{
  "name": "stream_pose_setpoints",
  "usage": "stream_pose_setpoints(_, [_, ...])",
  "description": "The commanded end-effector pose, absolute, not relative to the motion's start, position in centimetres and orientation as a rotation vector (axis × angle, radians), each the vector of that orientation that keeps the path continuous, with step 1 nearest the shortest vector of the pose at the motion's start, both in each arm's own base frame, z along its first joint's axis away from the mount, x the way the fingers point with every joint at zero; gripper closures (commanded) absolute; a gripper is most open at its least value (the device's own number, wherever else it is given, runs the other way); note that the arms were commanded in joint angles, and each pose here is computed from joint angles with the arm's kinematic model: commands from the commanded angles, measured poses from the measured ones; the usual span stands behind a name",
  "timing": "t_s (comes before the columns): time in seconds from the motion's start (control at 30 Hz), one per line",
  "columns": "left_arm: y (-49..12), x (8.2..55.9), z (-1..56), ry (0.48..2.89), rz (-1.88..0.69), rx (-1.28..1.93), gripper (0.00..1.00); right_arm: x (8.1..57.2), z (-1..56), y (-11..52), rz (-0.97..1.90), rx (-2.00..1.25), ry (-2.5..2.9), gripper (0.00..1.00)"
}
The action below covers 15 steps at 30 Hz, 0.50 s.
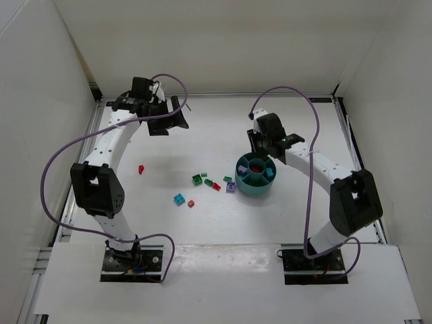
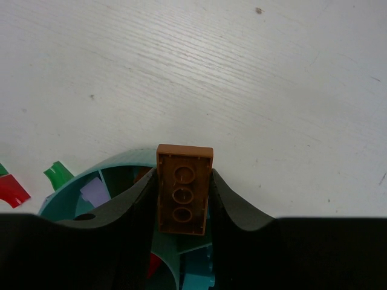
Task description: Sort the legos into containers by color
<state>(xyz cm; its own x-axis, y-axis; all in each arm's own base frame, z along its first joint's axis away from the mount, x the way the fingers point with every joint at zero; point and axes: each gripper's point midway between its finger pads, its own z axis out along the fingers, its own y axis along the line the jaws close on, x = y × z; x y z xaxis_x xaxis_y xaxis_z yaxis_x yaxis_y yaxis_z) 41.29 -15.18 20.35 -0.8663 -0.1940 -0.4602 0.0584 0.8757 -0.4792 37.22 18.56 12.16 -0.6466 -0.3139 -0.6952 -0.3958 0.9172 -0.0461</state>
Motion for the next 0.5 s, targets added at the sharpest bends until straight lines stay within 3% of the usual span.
stream_pose_setpoints(0.0, [-15.7, 40.2, 23.4, 2.451, -0.685, -0.026, 0.00, 37.6, 13.6, 19.4, 0.173, -0.467, 2.245, 0.70])
stream_pose_setpoints(0.47, [-16.4, 38.0, 23.6, 2.441, -0.663, 0.052, 0.00, 36.4, 16.4, 20.0, 0.197, -0.442, 2.126, 0.37])
